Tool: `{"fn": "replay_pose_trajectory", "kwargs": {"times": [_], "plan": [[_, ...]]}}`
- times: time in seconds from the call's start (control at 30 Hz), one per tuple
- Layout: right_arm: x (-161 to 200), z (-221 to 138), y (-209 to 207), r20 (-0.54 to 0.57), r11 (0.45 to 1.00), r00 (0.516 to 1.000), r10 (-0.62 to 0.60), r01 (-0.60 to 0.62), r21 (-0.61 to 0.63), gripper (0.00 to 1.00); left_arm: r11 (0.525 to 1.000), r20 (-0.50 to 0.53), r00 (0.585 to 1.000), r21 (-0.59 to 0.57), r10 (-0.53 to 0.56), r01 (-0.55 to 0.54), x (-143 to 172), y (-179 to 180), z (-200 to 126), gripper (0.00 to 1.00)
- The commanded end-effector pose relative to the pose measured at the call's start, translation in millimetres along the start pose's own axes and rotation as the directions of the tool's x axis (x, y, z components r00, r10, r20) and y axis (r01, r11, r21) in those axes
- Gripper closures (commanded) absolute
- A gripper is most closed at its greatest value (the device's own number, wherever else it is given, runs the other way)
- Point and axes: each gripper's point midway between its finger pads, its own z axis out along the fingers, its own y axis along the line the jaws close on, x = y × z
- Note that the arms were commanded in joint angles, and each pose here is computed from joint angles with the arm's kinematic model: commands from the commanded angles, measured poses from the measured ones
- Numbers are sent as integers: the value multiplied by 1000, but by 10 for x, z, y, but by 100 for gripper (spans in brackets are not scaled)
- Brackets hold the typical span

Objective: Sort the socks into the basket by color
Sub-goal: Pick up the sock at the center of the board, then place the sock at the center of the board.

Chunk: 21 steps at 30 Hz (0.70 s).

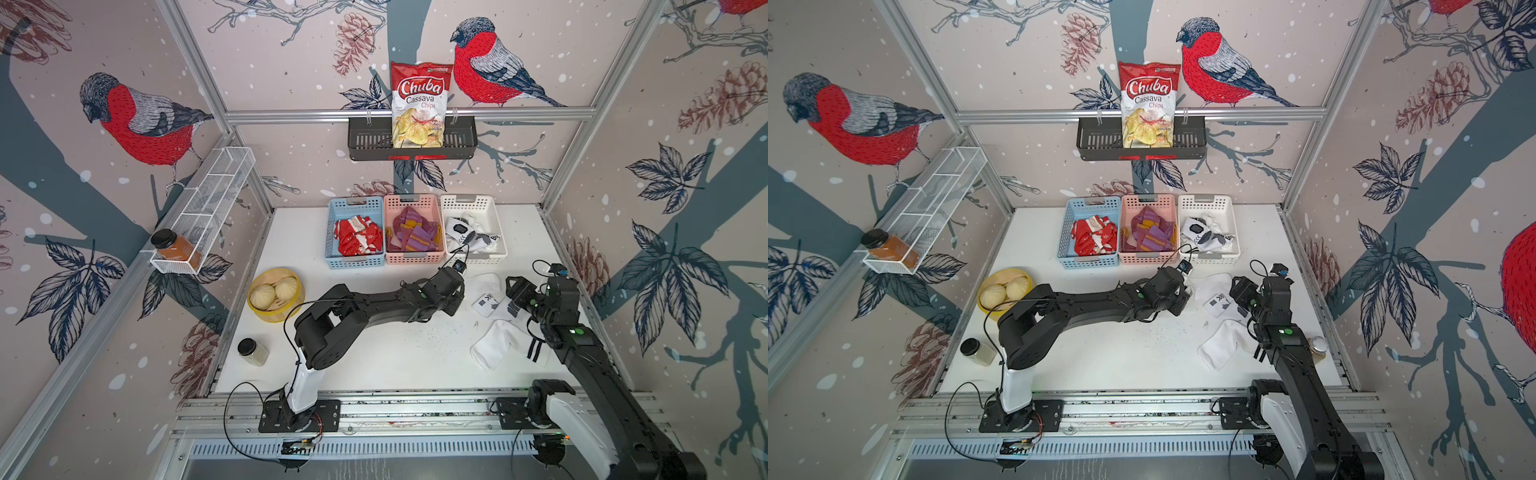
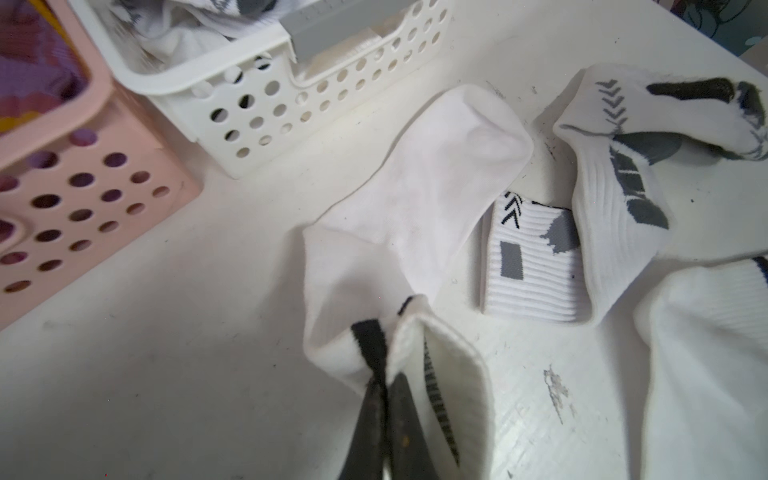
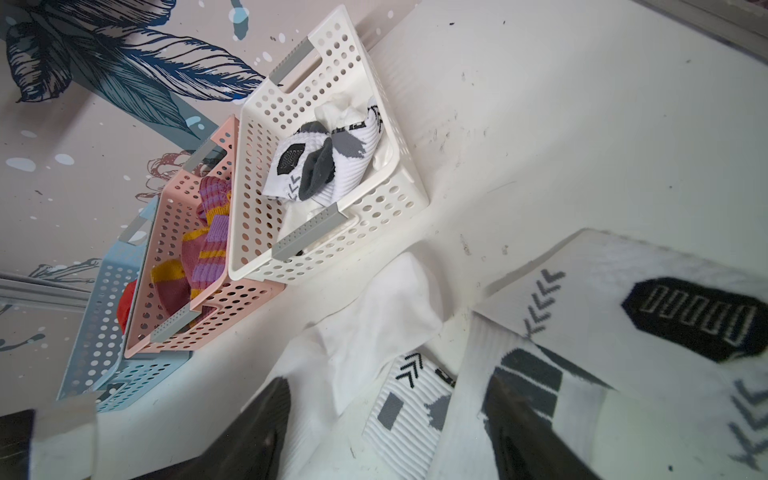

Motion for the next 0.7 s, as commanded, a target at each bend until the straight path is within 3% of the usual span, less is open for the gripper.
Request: {"fn": "replay_pose_trajectory", "kwargs": {"times": [0.0,0.3,0.67], "plan": [[109,12,-196,-47,996,999,9,-5,88,23,1000,12,1000,18,14,-14,-78,40,-170,100],[254,48,-385,-83,988,995,55,-41,152,23,998,87,995,51,42,-46,-415,113,-640,100],[246,63,-432,-78,986,995,59,-46,159,23,997,123,992,68,37,-46,-646,138,-778,100]]}}
